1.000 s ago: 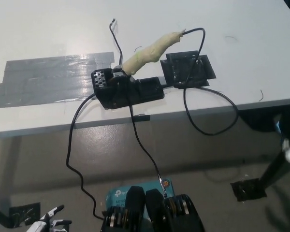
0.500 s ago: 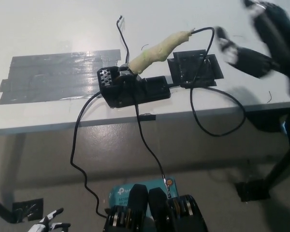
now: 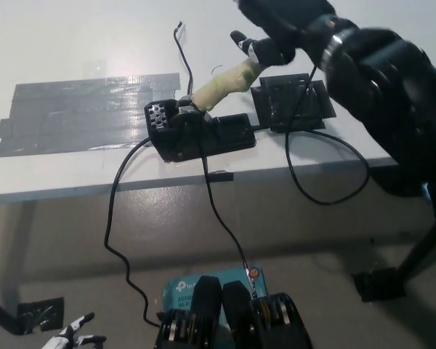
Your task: The robot uses its right hand to grab the soldering gun kept on the middle of the table and pulls it out of its base and keep it on the right side of the base
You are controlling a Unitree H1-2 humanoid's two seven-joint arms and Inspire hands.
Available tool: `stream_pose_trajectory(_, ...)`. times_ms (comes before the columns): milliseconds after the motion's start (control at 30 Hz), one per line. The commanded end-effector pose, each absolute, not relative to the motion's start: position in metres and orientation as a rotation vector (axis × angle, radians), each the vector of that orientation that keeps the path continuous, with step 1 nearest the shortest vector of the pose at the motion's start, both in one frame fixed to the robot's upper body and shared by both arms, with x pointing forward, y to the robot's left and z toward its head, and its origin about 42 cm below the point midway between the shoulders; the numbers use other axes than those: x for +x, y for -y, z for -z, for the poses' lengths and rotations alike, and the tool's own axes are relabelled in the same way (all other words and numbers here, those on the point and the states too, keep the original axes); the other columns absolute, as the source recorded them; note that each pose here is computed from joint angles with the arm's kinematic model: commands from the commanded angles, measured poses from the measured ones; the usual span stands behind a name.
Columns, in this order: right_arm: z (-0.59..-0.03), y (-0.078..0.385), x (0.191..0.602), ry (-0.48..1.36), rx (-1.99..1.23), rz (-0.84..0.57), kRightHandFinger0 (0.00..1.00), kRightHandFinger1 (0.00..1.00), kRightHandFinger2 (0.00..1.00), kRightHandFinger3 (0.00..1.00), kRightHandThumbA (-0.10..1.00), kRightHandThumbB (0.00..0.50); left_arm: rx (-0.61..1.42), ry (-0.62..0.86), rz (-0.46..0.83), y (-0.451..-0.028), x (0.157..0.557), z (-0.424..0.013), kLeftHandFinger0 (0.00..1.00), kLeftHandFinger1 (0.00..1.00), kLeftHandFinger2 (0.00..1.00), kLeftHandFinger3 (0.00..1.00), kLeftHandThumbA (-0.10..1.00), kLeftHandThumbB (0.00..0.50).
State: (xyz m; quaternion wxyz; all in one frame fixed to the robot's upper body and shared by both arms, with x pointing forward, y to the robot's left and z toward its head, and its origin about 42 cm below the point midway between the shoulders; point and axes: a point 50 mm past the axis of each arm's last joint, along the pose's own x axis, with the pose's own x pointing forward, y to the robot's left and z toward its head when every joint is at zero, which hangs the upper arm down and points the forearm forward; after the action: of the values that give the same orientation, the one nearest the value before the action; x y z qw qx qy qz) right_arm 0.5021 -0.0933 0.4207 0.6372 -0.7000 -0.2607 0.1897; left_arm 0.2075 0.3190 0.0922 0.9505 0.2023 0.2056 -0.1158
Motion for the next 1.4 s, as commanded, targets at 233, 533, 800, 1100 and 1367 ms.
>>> stream_pose_trajectory(233,-0.416,0.079,0.513,0.526,-1.749,-0.518,1.00,1.00,1.00,1.00,0.47,0.258,0.477,-0.395,0.267,-0.318,0.210,-0.103,0.57,0.69,0.79,0.95,0.49,0.178)
stream_pose_trajectory(533,-0.392,0.075,0.504,0.418,-1.730,-0.601,1.00,1.00,1.00,1.00,0.61,0.247,0.469,-0.395,0.268,-0.321,0.209,-0.103,0.57,0.68,0.77,0.94,0.44,0.141)
stream_pose_trajectory(800,-0.393,0.100,0.512,0.226,-1.790,-0.578,1.00,1.00,1.00,1.00,0.77,0.300,0.486,-0.415,0.281,-0.322,0.208,-0.101,0.55,0.69,0.80,0.96,0.52,0.159)
stream_pose_trajectory(1100,-0.372,0.119,0.525,0.210,-1.998,-0.366,1.00,1.00,1.00,1.00,0.64,0.379,0.535,-0.423,0.309,-0.319,0.204,-0.097,0.58,0.71,0.83,0.95,0.51,0.145)
stream_pose_trajectory(1367,-0.339,0.105,0.512,0.324,-2.062,-0.309,1.00,1.00,1.00,1.00,0.57,0.425,0.588,-0.404,0.340,-0.312,0.204,-0.096,0.61,0.71,0.82,0.89,0.52,0.157)
